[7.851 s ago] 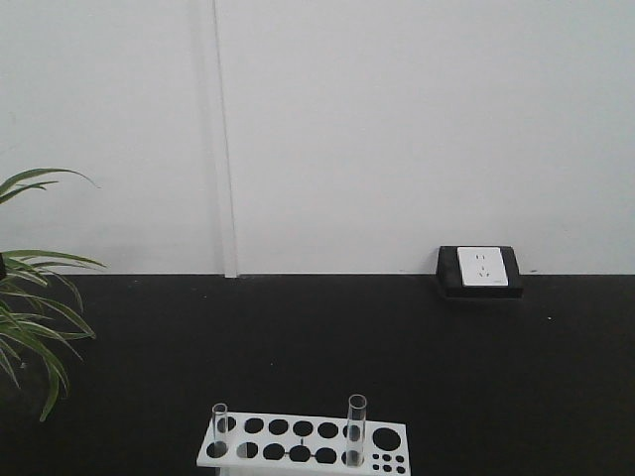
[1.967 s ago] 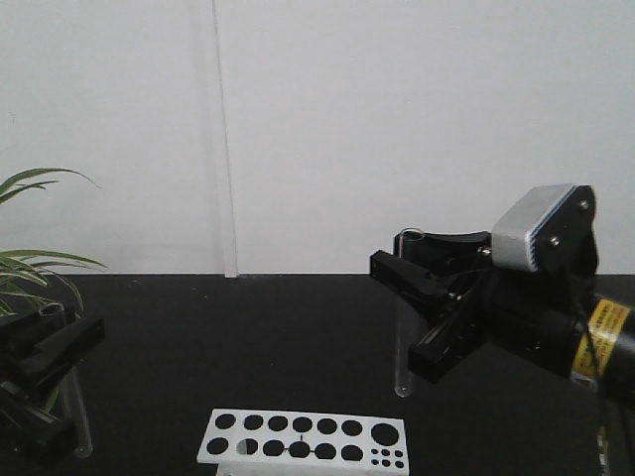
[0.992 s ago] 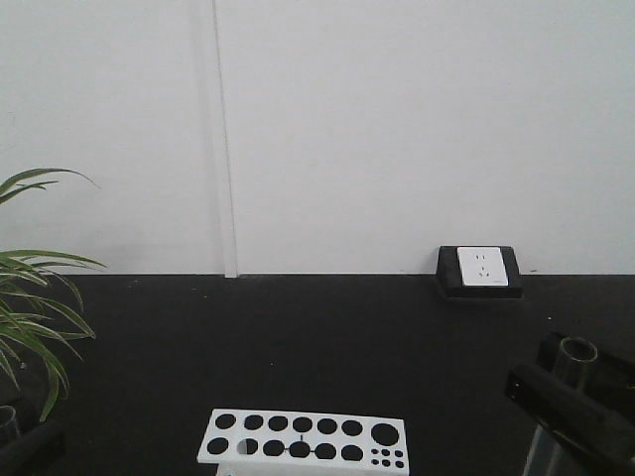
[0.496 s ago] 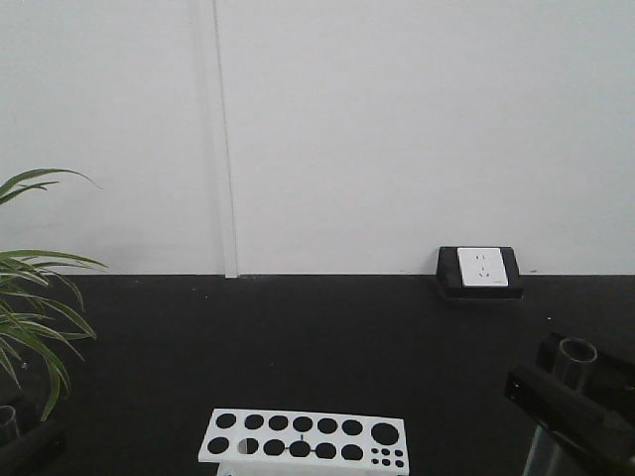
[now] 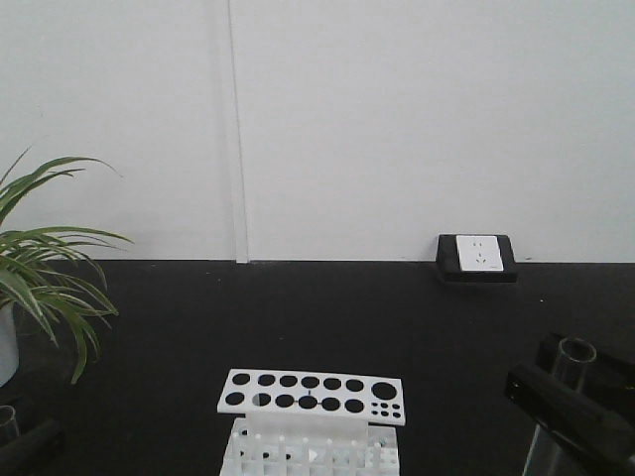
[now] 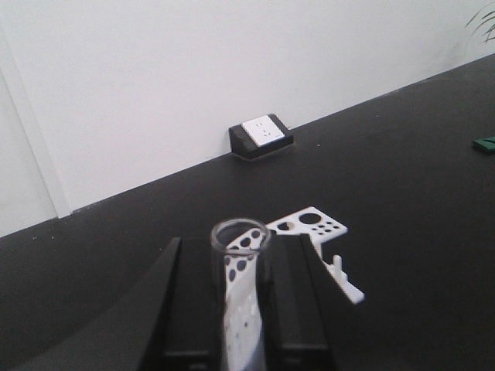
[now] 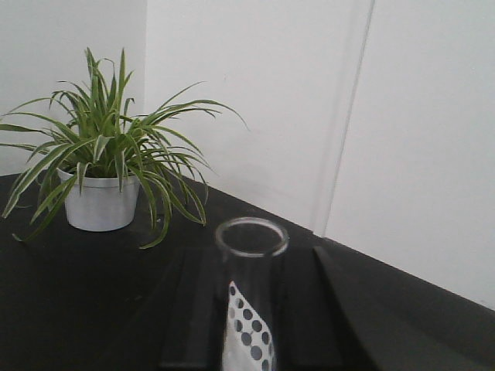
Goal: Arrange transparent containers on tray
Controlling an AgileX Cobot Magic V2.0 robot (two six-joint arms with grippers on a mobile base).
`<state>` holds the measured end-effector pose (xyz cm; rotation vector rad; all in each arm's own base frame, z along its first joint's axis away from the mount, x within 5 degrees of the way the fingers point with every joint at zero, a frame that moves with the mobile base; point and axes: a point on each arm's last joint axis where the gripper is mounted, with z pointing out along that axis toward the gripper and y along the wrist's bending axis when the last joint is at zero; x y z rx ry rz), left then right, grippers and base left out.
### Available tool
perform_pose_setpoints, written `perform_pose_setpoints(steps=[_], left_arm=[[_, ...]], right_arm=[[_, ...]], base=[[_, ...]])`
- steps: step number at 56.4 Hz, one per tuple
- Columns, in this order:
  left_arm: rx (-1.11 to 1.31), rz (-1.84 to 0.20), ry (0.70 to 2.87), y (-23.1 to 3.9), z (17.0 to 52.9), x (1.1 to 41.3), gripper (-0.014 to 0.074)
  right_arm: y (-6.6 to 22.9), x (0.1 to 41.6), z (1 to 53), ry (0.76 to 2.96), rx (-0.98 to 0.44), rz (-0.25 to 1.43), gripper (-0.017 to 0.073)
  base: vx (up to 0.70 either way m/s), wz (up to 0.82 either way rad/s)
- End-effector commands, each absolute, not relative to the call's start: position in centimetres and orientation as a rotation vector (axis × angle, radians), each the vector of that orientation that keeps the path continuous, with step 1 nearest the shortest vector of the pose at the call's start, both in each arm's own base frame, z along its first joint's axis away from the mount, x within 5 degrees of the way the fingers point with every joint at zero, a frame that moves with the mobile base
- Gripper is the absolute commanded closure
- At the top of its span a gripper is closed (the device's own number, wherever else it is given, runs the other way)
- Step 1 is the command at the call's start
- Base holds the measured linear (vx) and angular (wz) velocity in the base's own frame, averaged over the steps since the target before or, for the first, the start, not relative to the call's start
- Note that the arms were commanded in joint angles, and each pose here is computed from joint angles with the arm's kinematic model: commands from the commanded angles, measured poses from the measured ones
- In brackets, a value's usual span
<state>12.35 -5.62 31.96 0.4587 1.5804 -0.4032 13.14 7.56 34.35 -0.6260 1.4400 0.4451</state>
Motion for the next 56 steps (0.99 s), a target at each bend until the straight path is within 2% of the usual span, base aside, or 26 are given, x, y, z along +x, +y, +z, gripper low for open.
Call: perform_pose_setpoints(steps=[1, 20, 56], left_arm=[[0.429, -0.438, 1.552, -5.68, 33.03, 12.30, 0.0594], [0.428, -0.437, 1.552, -5.67, 33.03, 12.31, 0.0594], [0.425, -0.434, 1.553, -5.65, 33.02, 12.33, 0.0594]], right_arm=[[7.57, 12.92, 35.54, 1.398, -0.610, 0.465, 0.0572], [7.57, 12.92, 35.54, 1.398, -0.610, 0.465, 0.0572], [7.57, 12.92, 35.54, 1.398, -0.610, 0.465, 0.0572]], base=[[-0.25, 0.03], [-0.29, 0.18], [-0.36, 0.38]])
